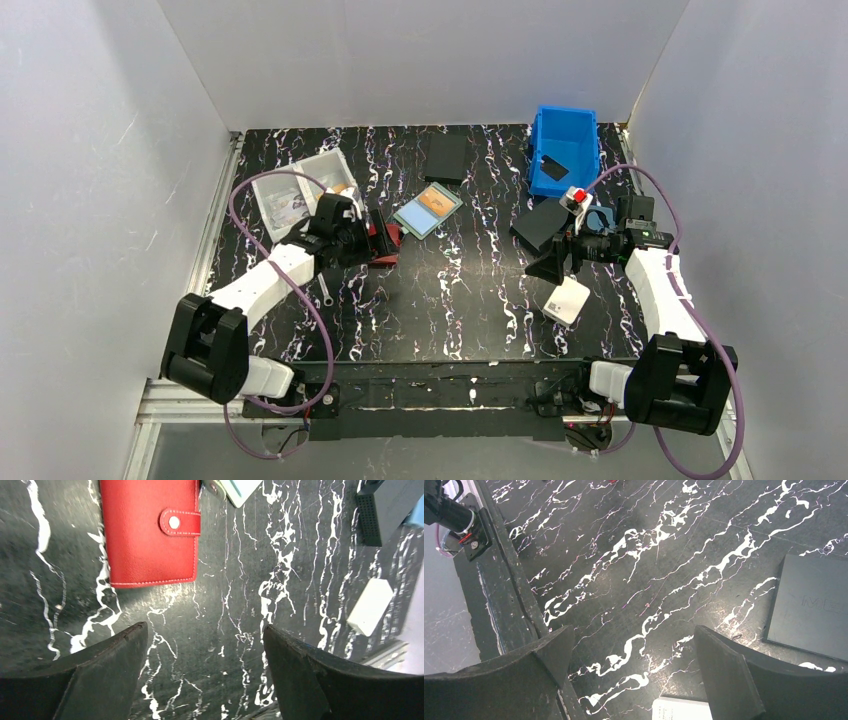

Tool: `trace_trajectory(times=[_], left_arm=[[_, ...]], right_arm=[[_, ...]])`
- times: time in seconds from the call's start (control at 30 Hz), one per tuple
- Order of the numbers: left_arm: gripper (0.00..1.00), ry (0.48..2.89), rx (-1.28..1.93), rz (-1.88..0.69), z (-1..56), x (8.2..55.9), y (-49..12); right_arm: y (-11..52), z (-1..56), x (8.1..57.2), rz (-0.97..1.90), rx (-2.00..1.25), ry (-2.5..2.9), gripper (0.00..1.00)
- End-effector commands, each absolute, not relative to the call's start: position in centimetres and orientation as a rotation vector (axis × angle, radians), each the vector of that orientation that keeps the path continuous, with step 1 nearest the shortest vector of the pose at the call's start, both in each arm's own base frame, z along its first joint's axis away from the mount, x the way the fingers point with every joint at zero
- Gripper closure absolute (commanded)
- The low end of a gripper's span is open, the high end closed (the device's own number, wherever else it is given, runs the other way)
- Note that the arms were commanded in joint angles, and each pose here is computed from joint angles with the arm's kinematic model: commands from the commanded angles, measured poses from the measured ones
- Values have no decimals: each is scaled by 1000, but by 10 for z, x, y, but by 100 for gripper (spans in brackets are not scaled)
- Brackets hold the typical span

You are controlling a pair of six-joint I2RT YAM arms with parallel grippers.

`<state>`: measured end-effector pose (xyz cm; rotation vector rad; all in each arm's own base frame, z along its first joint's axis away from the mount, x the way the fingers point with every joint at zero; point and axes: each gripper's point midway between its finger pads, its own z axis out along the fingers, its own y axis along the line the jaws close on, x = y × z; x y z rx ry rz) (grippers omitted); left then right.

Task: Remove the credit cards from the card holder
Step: Move the card holder to the center of the board.

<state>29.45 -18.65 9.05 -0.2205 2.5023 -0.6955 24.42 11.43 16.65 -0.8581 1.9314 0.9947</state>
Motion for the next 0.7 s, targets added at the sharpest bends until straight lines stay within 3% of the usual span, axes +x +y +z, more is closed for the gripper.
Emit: trace_trajectory(times=[0.0, 0.4, 0.47, 0.67], left_arm=[[16, 2604, -4, -463, 89, 289, -160], [14, 2703, 134, -539, 77, 309, -178], [3, 2717, 119, -560, 73, 312, -179], [3, 2734, 94, -588, 67, 316, -177]], right_arm=[[116, 168, 243, 1011, -866, 1906, 2], [116, 166, 243, 1001, -868, 1911, 2], [116, 166, 242, 1003, -867, 1911, 2], [116, 168, 241, 1010, -868, 1905, 2]])
